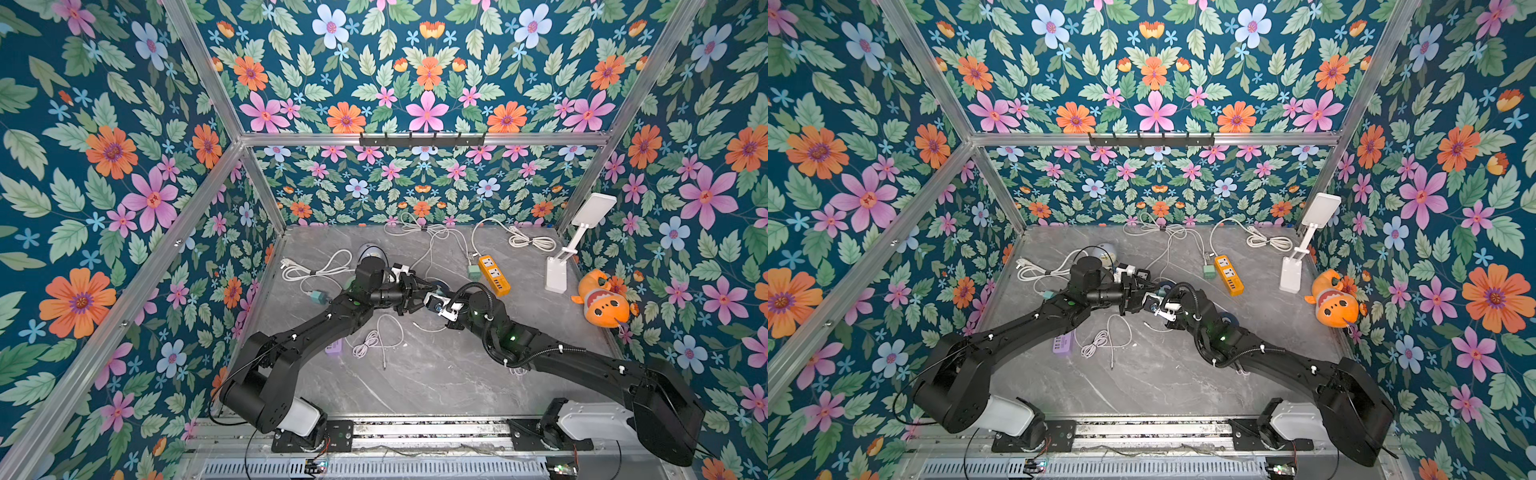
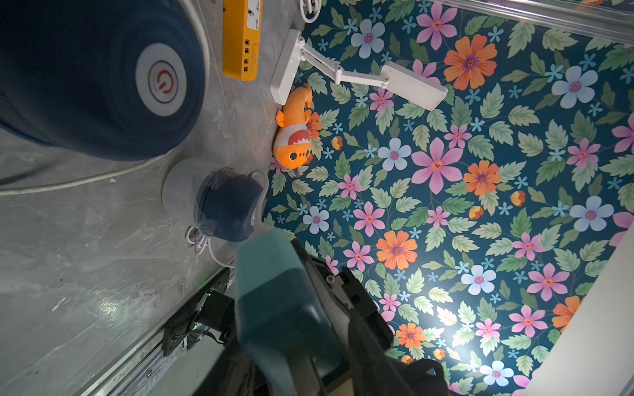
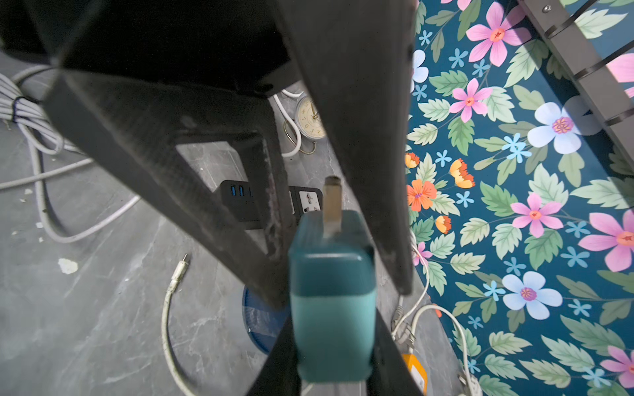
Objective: Charge the cordless meat grinders
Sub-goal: Pick up the plug from the center of the board.
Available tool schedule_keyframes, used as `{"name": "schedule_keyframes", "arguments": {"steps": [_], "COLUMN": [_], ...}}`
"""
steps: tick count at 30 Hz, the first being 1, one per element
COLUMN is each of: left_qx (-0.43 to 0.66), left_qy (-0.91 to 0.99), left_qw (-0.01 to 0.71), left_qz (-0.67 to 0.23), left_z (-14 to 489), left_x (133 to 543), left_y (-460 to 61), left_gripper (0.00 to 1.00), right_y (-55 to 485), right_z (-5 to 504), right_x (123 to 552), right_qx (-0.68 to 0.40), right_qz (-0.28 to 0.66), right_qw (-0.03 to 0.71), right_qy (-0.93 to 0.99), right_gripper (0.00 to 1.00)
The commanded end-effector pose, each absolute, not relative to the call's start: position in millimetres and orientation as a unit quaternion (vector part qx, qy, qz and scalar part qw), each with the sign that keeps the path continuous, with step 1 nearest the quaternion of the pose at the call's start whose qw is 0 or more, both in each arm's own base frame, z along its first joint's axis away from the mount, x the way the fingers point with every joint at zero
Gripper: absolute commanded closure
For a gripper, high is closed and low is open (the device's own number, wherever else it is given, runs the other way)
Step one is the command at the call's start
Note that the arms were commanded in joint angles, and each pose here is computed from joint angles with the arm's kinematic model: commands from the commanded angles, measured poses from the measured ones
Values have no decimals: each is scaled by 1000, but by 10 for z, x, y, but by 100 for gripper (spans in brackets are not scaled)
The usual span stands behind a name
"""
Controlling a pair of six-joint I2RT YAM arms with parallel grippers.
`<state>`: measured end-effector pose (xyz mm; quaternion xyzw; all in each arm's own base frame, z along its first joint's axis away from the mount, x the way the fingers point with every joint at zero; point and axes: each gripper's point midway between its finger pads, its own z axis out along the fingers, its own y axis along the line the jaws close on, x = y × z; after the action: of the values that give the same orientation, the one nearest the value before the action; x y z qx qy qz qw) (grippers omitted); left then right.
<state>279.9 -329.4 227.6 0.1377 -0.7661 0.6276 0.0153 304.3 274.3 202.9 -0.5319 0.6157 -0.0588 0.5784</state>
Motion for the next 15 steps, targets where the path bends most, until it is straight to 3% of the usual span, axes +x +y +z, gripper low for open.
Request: {"name": "schedule_keyframes", "arguments": {"steps": [1, 6, 13, 14, 15], "left_qx": [126, 131, 128, 127, 127], "left_qy": [-757, -753, -746, -745, -744], "left_qw": [4, 6, 8, 6, 5], "left_qz": [641, 645, 654, 655, 656], "left_z": [2361, 2332, 2322, 2328, 2325], "left_x": [2814, 2805, 2792, 2792, 2794], "left_y": [-3304, -3296, -3300, -3296, -3291], "left_gripper": [61, 71, 95, 98, 100], "right_y": [2782, 2848, 2866, 2861, 2853], "right_z": [2162, 2183, 2202, 2209, 2217], "right_x": [3074, 3059, 3055, 3051, 3043], "right_qx": [-529, -529, -518, -515, -511], "right_qz": [-87, -122, -113, -110, -106], "right_qw": [606, 624, 631, 632, 634], "right_qy": [588, 562, 566, 569, 571], "right_gripper": [100, 100, 100, 96, 84]}}
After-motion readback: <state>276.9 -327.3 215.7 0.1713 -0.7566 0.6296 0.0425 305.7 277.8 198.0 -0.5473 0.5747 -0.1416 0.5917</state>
